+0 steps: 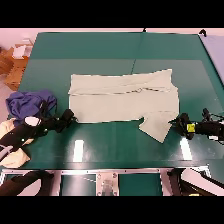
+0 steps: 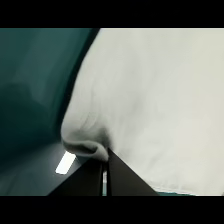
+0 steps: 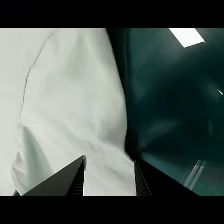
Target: Fold the shirts.
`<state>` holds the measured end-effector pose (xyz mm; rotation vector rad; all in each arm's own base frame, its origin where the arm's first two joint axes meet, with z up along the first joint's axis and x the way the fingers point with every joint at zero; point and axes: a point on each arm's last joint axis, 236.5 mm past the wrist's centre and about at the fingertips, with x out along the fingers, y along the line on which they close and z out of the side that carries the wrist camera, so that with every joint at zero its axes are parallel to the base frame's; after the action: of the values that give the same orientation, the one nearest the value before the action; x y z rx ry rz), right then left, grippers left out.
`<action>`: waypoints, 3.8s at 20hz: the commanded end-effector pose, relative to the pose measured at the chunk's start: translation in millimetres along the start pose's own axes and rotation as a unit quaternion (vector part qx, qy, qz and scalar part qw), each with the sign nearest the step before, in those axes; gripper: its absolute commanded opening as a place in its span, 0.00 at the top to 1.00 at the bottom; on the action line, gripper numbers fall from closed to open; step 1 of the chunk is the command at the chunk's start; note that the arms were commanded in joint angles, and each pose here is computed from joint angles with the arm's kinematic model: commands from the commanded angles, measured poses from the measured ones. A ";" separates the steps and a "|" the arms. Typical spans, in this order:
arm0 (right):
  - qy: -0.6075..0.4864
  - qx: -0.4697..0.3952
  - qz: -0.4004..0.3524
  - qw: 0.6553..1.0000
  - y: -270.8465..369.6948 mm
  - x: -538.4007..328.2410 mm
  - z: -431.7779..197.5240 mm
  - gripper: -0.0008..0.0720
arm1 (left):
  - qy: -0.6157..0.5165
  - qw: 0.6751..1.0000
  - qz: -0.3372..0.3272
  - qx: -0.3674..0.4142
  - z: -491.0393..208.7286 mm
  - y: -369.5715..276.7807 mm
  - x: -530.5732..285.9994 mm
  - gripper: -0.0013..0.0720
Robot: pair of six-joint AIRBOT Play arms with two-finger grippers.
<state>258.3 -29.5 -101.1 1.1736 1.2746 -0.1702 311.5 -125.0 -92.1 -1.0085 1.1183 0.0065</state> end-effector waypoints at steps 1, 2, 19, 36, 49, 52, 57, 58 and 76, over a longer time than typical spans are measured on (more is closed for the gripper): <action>0.009 0.009 -0.002 1.000 -2.0 -5.2 -1.0 0.48 | 0.006 1.000 -0.001 0.009 -2.7 -0.8 0.1 0.95; 0.012 0.013 -0.004 1.000 -4.7 -1.7 -3.0 0.48 | 0.010 1.000 -0.002 0.010 -4.4 -1.1 0.1 0.95; 0.025 -0.050 -0.115 0.992 -22.0 -18.7 -10.5 0.97 | 0.134 0.988 0.052 0.059 -60.2 26.6 -10.2 0.96; -0.037 -0.118 -0.154 0.980 17.3 -72.5 -9.0 0.97 | 0.064 0.983 0.101 0.141 -42.8 11.6 -92.0 0.96; -0.038 -0.235 -0.111 0.965 169.9 -56.2 92.0 0.97 | 0.062 0.968 0.092 0.227 81.7 -122.1 -51.7 0.96; -0.026 -0.240 -0.112 0.964 180.8 -31.8 113.3 0.97 | 0.071 0.967 0.100 0.224 100.8 -124.8 -23.3 0.96; -0.013 -0.232 -0.104 0.967 187.7 1.2 144.4 0.97 | 0.078 0.965 0.102 0.228 126.5 -128.8 17.4 0.95; -0.013 -0.229 -0.099 0.968 188.7 8.6 150.0 0.97 | 0.075 0.966 0.101 0.227 131.0 -128.8 25.4 0.95; -0.045 -0.248 -0.040 0.967 162.2 -82.0 218.8 0.13 | 0.087 0.960 0.075 0.257 188.5 -151.8 -63.9 0.94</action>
<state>509.5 -141.8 41.0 0.6553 1.1193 0.0041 512.0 -60.4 67.5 -0.5104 1.1893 -0.2031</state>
